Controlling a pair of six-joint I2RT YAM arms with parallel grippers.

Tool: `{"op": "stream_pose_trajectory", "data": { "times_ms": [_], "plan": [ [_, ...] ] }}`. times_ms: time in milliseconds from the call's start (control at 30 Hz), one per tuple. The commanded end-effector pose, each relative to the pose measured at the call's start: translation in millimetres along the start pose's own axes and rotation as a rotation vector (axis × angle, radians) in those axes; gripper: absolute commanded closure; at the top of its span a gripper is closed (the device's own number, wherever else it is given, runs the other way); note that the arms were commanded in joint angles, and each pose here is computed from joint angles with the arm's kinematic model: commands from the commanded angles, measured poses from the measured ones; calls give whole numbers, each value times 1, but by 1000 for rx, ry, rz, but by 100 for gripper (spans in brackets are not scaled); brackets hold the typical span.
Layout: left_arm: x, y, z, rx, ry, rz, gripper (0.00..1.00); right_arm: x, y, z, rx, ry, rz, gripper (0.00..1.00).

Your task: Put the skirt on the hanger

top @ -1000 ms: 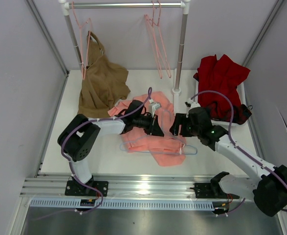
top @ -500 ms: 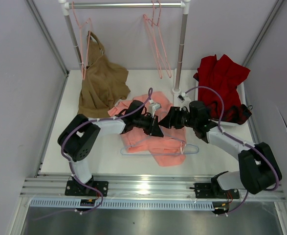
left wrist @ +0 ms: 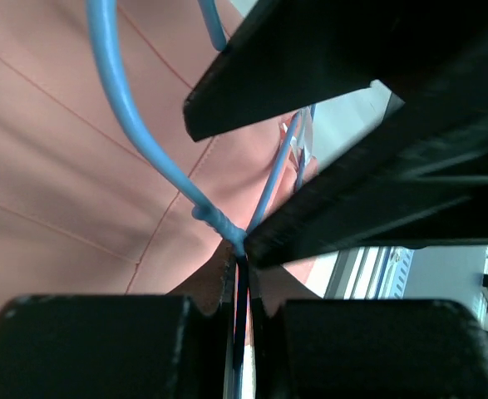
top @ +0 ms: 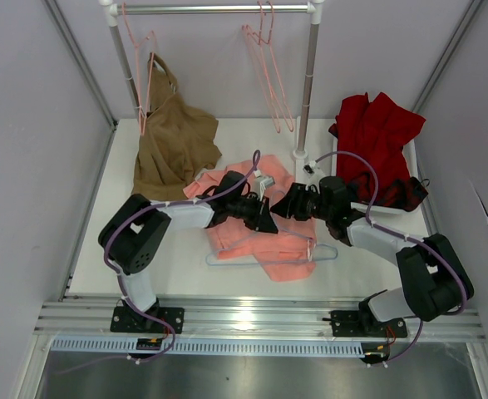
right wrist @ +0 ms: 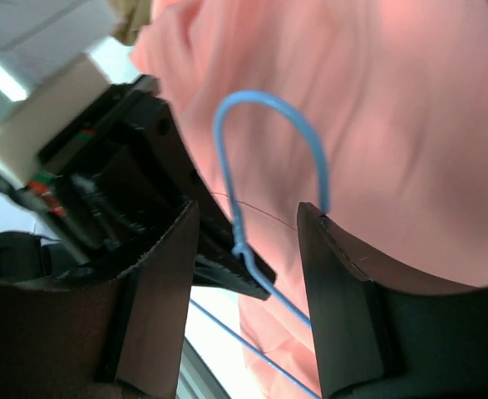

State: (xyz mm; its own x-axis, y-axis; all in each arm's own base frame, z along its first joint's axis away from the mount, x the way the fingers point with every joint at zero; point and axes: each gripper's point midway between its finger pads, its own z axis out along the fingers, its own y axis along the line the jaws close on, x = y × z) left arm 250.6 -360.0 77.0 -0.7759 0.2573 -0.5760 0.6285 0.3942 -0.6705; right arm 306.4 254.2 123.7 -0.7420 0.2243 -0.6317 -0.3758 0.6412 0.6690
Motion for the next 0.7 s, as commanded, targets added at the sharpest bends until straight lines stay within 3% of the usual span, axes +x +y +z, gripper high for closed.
{"op": "stream_pose_trajectory", "data": {
  "times_ms": [0,433,533,667],
  "plan": [
    [-26,-24,-6,60,-64,114,93,-18,1,-1,35,-79,-13,45],
    [-27,-32,-1,74,-43,135,94,-15,14,16,92,-77,-84,47],
    [-28,-32,0,69,-38,137,94,-12,10,17,117,-83,-79,56],
    [-27,-32,0,54,-28,144,94,-16,9,13,138,-107,-83,79]
  ]
}}
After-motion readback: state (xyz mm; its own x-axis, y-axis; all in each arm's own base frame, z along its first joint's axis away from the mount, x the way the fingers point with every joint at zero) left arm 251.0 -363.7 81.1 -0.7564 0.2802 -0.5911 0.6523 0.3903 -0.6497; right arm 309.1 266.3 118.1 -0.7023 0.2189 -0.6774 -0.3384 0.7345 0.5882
